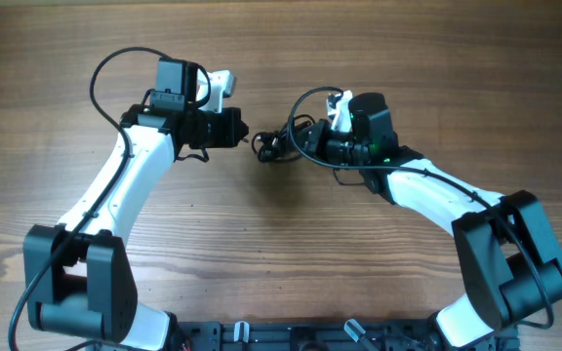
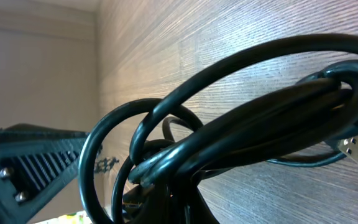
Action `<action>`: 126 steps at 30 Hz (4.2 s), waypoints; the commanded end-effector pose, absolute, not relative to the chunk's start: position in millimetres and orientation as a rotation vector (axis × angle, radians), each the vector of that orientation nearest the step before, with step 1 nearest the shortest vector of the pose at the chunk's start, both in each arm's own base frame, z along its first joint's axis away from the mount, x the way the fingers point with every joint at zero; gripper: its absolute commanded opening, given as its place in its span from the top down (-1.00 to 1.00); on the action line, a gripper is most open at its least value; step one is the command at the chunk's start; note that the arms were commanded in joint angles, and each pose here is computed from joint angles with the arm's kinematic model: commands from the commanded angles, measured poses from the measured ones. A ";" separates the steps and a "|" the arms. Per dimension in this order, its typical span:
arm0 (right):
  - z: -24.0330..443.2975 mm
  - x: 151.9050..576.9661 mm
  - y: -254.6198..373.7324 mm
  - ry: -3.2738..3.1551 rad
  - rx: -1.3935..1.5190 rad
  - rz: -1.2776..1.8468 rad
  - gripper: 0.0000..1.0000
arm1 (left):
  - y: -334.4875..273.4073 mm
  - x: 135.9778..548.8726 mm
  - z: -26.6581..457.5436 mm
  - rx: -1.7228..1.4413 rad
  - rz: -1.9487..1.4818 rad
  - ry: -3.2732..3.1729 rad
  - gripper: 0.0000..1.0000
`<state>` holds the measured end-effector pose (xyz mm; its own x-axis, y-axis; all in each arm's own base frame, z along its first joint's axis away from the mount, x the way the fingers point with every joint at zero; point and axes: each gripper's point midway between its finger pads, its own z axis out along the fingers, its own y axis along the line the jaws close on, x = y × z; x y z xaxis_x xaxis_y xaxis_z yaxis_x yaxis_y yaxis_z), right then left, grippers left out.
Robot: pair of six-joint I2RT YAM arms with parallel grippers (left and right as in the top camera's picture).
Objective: Untangle cables
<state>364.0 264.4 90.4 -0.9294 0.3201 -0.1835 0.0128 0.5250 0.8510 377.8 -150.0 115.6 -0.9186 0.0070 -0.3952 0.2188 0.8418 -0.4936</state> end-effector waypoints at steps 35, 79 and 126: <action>83.7 358.8 274.3 2.472 0.296 1.343 0.91 | -202.8 361.3 106.1 -0.242 -1.204 2.768 0.70; 175.7 340.5 300.9 2.231 0.026 1.930 0.53 | -162.5 345.8 202.5 -0.200 -2.133 2.343 0.92; 109.9 359.8 240.6 2.402 -0.002 1.207 0.91 | -97.9 360.6 86.1 -0.394 -1.037 2.816 0.92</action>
